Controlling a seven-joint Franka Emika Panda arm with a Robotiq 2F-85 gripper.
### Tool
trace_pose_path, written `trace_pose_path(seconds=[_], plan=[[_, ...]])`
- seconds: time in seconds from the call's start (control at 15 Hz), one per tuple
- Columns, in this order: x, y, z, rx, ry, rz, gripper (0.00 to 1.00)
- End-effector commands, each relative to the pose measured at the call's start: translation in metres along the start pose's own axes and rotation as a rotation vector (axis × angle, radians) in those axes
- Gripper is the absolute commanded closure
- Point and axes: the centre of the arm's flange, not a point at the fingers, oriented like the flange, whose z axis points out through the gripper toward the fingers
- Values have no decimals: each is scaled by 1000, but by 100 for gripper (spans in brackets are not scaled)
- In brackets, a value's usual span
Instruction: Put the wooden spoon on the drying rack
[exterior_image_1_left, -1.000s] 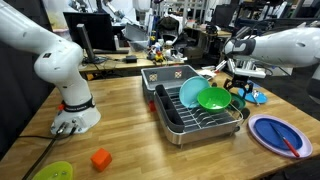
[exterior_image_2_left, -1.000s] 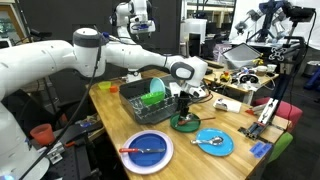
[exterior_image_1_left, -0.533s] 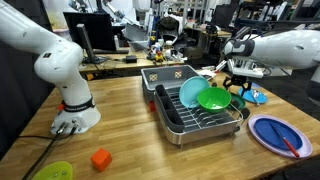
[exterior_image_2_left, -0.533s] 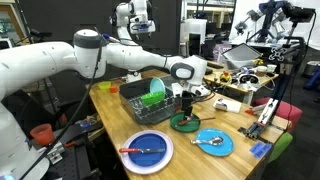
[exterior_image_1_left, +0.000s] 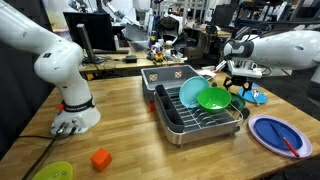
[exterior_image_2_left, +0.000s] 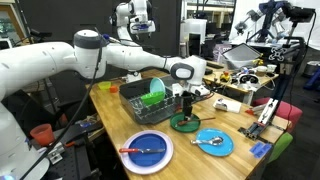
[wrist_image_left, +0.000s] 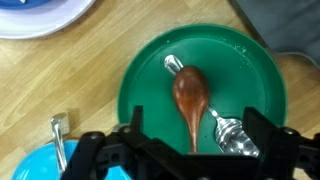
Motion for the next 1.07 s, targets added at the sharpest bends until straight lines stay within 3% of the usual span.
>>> trace_pose_path(seconds=[0.0,0.6,1.0], plan=[[0,0,0,0,0,1,0],[0,-2,1,7,4,11,0],[-4,-5,12,30,55,7,0]])
